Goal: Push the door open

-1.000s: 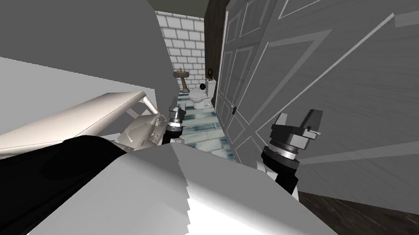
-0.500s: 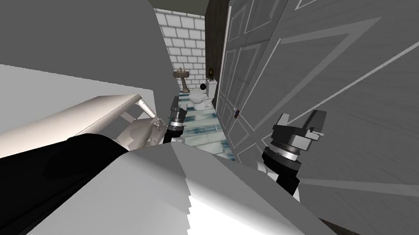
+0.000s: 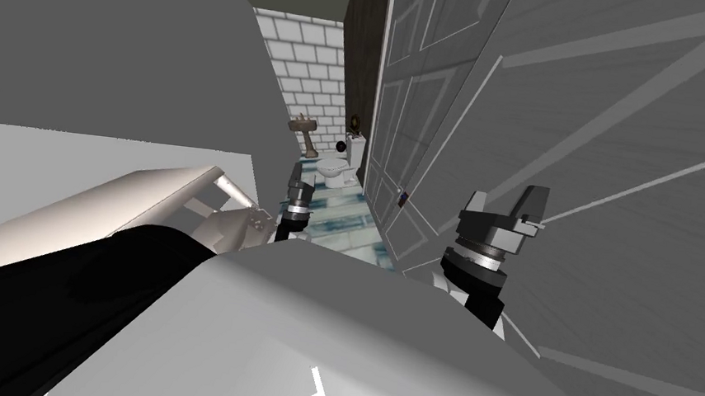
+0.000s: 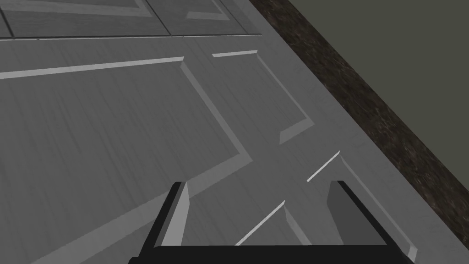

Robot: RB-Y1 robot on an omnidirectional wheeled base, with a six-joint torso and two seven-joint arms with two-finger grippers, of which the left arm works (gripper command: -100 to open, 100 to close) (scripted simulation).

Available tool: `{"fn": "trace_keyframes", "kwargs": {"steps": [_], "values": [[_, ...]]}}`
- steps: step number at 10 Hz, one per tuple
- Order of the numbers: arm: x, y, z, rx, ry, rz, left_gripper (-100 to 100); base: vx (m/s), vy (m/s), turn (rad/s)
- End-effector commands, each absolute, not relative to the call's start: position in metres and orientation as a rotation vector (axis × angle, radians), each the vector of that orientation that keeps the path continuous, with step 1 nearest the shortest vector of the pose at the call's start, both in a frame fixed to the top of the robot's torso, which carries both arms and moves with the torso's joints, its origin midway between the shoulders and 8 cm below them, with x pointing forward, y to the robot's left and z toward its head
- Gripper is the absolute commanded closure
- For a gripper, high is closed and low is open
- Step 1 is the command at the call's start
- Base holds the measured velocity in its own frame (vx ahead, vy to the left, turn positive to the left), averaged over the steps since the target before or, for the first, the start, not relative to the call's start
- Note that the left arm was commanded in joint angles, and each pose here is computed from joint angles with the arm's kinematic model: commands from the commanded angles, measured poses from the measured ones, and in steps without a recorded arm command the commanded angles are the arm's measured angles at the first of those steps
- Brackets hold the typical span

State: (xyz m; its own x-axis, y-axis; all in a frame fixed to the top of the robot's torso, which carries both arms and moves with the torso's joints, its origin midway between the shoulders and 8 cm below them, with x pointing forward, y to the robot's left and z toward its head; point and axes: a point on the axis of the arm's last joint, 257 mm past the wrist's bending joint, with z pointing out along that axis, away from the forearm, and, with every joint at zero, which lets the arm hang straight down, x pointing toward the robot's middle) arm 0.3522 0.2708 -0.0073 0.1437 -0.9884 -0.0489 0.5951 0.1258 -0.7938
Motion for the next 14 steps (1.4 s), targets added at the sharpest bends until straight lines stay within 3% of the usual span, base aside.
{"fn": "trace_keyframes", "kwargs": {"steps": [1,14], "values": [[0.353,0.271,-0.008,-0.715,0.693,-1.288,-100,0.199,0.08,-0.011],[0.365,0.268,-0.032,-0.639,0.798,-1.135,-100,0.166,0.112,-0.038]]}}
